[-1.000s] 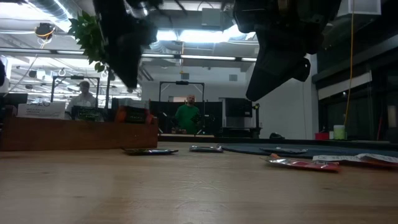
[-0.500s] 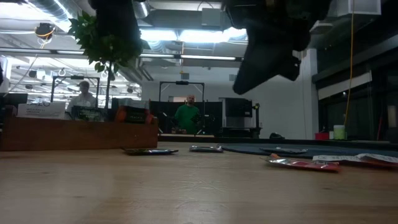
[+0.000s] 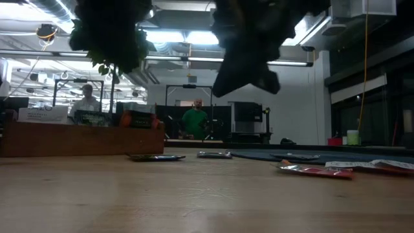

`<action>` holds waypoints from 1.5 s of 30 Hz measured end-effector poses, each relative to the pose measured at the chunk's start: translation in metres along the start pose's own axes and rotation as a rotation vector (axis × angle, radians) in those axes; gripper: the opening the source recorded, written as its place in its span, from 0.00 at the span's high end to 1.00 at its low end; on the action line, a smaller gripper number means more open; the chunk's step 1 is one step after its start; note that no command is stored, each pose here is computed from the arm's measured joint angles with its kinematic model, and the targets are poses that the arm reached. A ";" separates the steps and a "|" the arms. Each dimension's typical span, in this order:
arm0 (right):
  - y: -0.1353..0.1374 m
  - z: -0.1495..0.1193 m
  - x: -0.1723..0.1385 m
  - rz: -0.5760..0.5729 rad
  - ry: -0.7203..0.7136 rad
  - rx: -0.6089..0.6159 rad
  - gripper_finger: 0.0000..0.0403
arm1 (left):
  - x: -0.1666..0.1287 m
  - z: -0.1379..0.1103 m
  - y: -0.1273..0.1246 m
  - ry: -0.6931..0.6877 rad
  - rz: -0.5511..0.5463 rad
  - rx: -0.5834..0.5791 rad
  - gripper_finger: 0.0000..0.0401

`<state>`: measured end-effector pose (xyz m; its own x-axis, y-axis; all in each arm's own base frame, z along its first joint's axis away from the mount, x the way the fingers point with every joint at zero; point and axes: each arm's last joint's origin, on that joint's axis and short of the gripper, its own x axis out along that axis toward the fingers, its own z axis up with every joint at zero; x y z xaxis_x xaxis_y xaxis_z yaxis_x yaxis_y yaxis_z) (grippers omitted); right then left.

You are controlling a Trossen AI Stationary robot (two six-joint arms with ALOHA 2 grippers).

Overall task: Pick & Place Tea
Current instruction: Put the black tea bag into the middle section of the wooden organizer

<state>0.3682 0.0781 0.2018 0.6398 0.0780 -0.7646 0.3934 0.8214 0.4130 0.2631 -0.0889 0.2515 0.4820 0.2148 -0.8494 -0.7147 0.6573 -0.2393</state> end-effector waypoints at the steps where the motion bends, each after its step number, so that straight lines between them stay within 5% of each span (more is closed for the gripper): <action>1: -0.003 0.005 0.001 0.017 -0.001 0.002 0.95 | -0.001 -0.002 0.001 -0.009 0.017 -0.032 0.78; 5: -0.013 0.021 0.009 0.107 -0.017 0.010 0.98 | 0.008 -0.021 0.011 0.007 0.043 -0.171 0.78; 8: -0.017 0.028 0.019 0.144 -0.050 0.019 0.99 | 0.017 -0.041 0.015 0.016 -0.044 -0.314 0.78; 14: -0.029 0.020 0.048 0.104 -0.006 0.008 0.96 | 0.034 -0.069 0.018 -0.007 -0.202 -0.535 0.78; 19: -0.044 0.018 0.073 0.079 0.010 0.007 0.97 | 0.036 -0.078 0.025 -0.012 -0.171 -0.639 0.78; 35: -0.041 0.049 0.121 -0.019 0.038 -0.153 0.99 | 0.047 -0.079 0.028 0.012 -0.104 -0.639 0.76; 45: -0.028 0.037 0.126 0.025 0.090 -0.035 0.98 | 0.047 -0.083 0.026 0.080 -0.101 -0.652 0.76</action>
<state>0.4623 0.0438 0.1119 0.5864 0.1484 -0.7963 0.3539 0.8374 0.4166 0.2251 -0.1214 0.1661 0.5413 0.1042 -0.8343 -0.8405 0.0939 -0.5336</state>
